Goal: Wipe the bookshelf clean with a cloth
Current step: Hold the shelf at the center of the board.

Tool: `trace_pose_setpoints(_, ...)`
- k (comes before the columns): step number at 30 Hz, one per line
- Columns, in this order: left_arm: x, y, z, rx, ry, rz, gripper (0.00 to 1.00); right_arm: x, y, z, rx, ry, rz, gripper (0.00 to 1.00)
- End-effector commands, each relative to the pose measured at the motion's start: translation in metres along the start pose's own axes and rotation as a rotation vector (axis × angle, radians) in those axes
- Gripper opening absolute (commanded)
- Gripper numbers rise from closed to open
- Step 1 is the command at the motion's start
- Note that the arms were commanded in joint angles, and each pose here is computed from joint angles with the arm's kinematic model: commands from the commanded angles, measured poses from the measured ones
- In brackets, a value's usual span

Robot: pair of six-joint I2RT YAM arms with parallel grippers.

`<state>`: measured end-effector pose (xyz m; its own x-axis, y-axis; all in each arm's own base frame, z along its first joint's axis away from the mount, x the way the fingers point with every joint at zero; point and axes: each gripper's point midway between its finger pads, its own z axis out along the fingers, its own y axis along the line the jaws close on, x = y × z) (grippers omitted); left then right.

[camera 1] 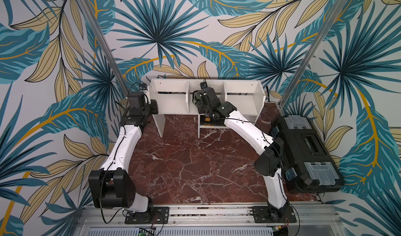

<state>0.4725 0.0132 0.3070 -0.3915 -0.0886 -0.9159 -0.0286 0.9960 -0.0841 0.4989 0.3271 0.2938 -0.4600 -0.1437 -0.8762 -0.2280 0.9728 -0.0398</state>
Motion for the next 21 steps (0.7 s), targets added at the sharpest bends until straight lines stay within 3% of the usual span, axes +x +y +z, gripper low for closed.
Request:
trace_pose_setpoints(1,0.035,0.022,0.013,-0.077,0.123,-0.108,0.0,-0.011,0.023,-0.035,-0.115,-0.056,0.021,0.0)
trace_pose_setpoints(7,0.03,0.02,0.01,-0.067,0.117,-0.142,0.0,0.001,0.022,-0.103,-0.094,-0.089,-0.036,0.0)
trace_pose_setpoints(9,0.027,0.021,0.006,-0.075,0.105,-0.152,0.09,0.002,0.018,-0.126,-0.09,-0.107,-0.054,0.0)
trace_pose_setpoints(14,0.008,0.024,-0.009,-0.102,0.066,-0.185,0.48,0.003,0.002,-0.179,-0.146,-0.128,-0.036,0.0)
trace_pose_setpoints(21,-0.03,0.019,-0.073,-0.1,-0.05,-0.245,0.59,0.01,0.017,-0.247,-0.479,-0.139,0.025,0.01)
